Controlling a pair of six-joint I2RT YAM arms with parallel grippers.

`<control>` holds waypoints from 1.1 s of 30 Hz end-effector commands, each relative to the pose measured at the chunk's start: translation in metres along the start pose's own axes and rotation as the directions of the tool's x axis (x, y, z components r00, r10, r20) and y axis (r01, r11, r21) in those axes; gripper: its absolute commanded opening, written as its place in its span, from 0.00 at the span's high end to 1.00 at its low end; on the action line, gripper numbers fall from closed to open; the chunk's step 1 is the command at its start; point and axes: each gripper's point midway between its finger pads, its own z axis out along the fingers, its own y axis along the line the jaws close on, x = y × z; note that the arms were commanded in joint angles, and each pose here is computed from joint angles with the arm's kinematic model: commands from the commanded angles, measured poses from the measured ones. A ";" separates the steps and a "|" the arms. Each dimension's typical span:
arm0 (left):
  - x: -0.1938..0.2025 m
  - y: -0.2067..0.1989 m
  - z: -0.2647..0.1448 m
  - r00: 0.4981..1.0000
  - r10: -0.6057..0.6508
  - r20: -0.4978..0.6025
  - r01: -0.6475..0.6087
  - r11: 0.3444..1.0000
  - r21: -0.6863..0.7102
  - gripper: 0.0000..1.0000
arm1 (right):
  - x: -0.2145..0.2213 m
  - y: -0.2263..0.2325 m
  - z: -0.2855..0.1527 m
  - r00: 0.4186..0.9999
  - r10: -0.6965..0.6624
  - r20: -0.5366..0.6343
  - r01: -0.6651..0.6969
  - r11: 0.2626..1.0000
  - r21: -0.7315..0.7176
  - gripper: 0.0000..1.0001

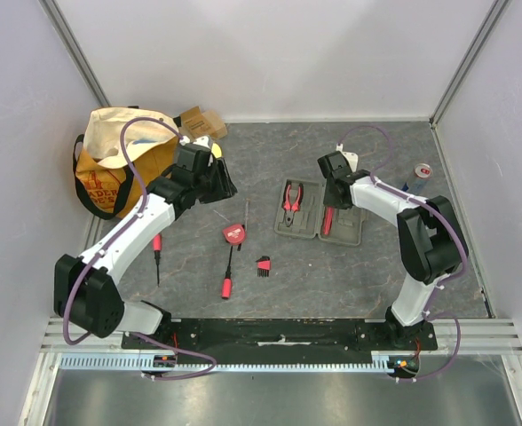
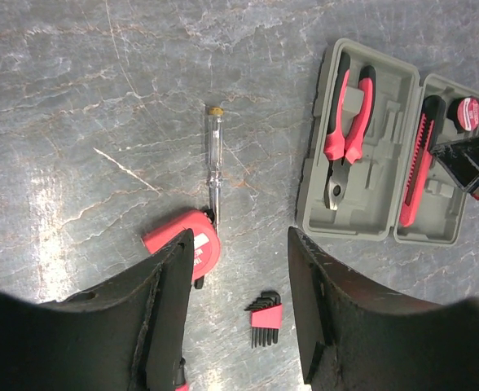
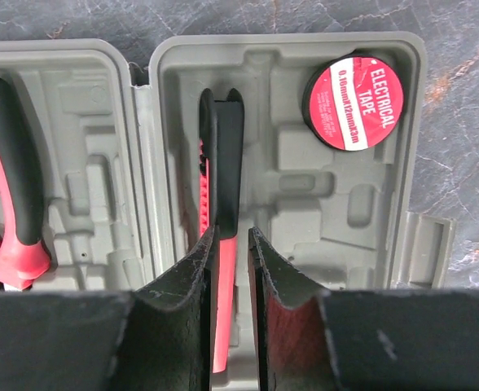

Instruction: Pack the tool kit

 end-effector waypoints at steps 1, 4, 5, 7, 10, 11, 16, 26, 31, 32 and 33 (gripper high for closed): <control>-0.008 -0.016 0.001 1.000 0.015 0.009 -0.016 0.998 0.066 0.44 | -0.002 -0.020 -0.009 1.000 -0.010 0.013 0.009 0.998 0.061 0.74; -0.006 -0.016 0.002 1.000 0.015 0.002 -0.015 0.998 0.068 0.44 | 0.000 -0.022 -0.008 1.000 -0.015 0.010 0.014 0.998 0.063 0.74; -0.006 -0.016 0.002 1.000 0.013 0.001 -0.013 0.998 0.069 0.45 | 0.002 -0.023 -0.008 1.000 -0.018 0.004 0.018 0.998 0.063 0.74; -0.006 -0.016 0.003 1.000 0.013 -0.003 -0.013 0.998 0.069 0.45 | 0.004 -0.022 -0.008 1.000 -0.022 0.005 0.022 0.999 0.047 0.74; -0.003 -0.017 0.005 1.000 0.016 -0.011 -0.015 0.997 0.070 0.45 | 0.006 -0.021 -0.006 1.000 -0.022 0.003 0.022 0.999 0.035 0.75; -0.003 -0.016 0.005 1.000 0.014 -0.015 -0.013 0.997 0.070 0.45 | 0.006 -0.021 -0.007 1.000 -0.018 0.004 0.018 0.999 0.030 0.75; -0.002 -0.018 0.005 1.000 0.017 -0.019 -0.015 0.997 0.078 0.45 | -0.013 -0.014 -0.021 0.998 0.018 0.053 -0.017 1.000 -0.008 0.75; -0.003 -0.018 0.005 1.000 0.014 -0.017 -0.013 0.997 0.078 0.45 | -0.028 0.006 -0.028 0.998 0.011 0.054 -0.006 0.996 -0.087 0.74; -0.002 -0.017 0.007 1.000 0.015 -0.022 -0.014 0.997 0.073 0.45 | -0.018 0.011 -0.015 1.000 -0.004 0.012 0.005 0.995 -0.096 0.74; -0.002 -0.017 0.007 1.000 0.014 -0.020 -0.012 0.997 0.074 0.45 | -0.015 0.012 -0.012 1.000 -0.007 0.004 0.007 0.995 -0.096 0.74; -0.002 -0.018 0.007 1.000 0.016 -0.021 -0.015 0.997 0.075 0.45 | -0.013 0.012 -0.010 1.000 -0.007 -0.004 0.006 0.995 -0.098 0.74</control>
